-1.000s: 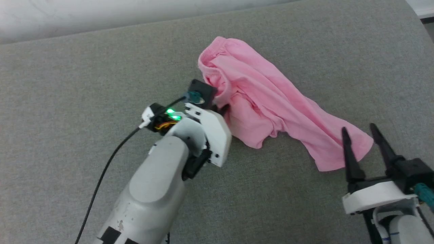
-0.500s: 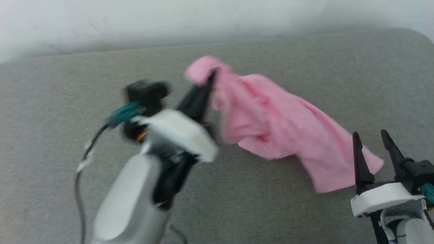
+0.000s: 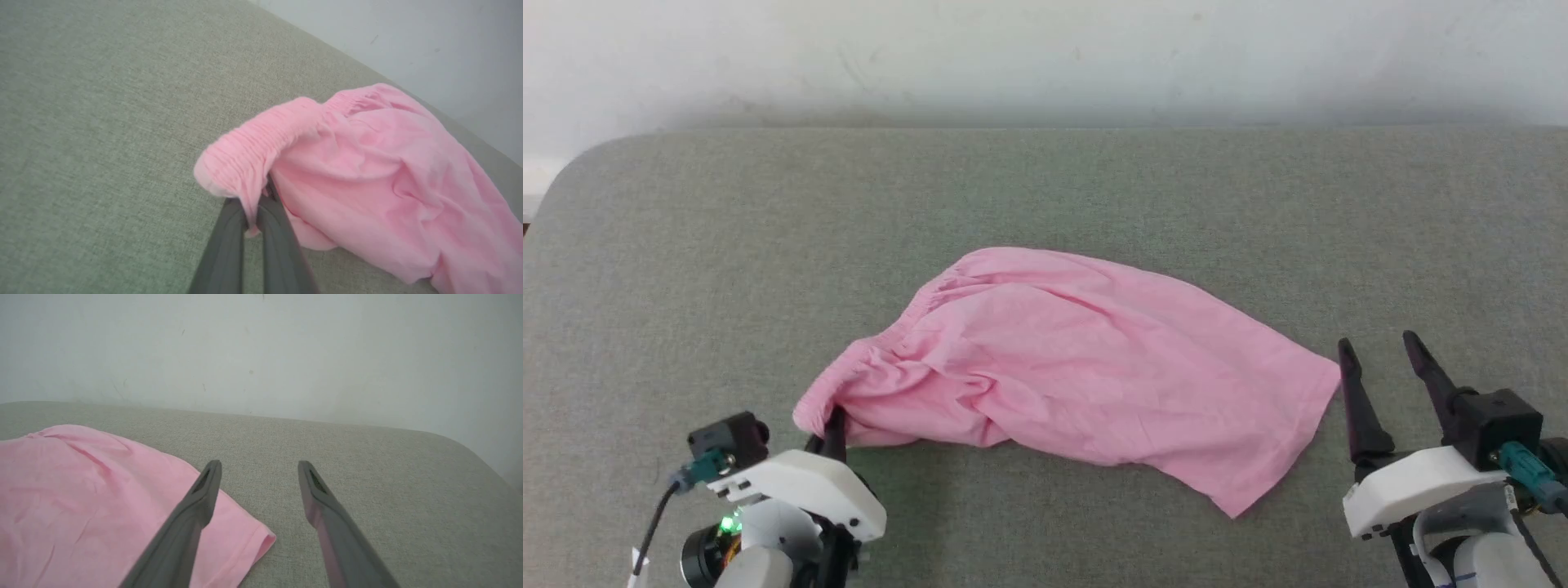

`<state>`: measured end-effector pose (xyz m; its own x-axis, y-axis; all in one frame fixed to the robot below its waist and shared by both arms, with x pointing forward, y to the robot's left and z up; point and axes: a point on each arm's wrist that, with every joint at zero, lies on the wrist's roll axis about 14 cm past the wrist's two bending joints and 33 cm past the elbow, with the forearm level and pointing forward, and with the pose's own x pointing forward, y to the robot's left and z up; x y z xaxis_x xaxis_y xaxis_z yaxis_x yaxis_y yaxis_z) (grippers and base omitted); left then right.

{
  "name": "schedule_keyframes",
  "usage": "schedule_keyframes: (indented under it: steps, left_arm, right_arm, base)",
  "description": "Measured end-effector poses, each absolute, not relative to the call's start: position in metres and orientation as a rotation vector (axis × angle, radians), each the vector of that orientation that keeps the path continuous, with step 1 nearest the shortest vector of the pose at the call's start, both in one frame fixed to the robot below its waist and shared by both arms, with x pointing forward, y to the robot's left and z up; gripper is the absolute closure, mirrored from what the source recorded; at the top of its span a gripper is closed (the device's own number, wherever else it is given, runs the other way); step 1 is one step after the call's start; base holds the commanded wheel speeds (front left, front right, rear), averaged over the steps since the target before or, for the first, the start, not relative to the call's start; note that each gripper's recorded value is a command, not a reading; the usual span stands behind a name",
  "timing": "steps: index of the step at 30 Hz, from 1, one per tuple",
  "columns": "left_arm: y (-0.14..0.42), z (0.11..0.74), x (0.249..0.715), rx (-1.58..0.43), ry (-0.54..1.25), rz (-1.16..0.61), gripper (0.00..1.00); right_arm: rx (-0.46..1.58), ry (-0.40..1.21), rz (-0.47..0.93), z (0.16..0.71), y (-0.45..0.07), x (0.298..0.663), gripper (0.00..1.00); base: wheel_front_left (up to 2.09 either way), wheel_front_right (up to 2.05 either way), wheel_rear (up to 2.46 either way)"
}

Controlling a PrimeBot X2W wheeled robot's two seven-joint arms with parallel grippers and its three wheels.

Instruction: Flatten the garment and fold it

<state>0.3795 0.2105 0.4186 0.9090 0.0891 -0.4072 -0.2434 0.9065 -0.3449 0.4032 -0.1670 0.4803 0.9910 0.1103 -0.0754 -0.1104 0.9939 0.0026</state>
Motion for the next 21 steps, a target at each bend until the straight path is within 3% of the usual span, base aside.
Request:
schedule_keyframes:
  steps: [1,5,9,17,21]
  left_arm:
    - [0.211,0.416,0.377,-0.392,0.404,0.178,0.00]
    - [0.212,0.429,0.378,-0.373,0.314,0.171,0.00]
    - [0.213,0.480,0.386,-0.277,0.054,0.112,0.00]
    - [0.208,0.560,0.376,0.000,-0.223,0.031,0.00]
    - [0.203,0.554,0.360,0.006,-0.214,0.034,0.00]
  right_arm:
    - [-0.002,0.082,0.118,0.479,-0.165,0.403,0.00]
    - [-0.007,0.095,0.135,0.478,-0.159,0.402,0.00]
    - [-0.030,0.133,0.155,0.476,-0.153,0.403,0.00]
    - [-0.086,0.439,0.217,0.432,-0.151,0.403,0.00]
    - [-0.100,0.584,0.204,0.415,-0.161,0.412,0.00]
  base:
    - [0.00,0.00,0.00]
    - [0.00,0.00,0.00]
    - [0.00,0.00,0.00]
    - [0.00,0.00,0.00]
    - [0.00,0.00,0.00]
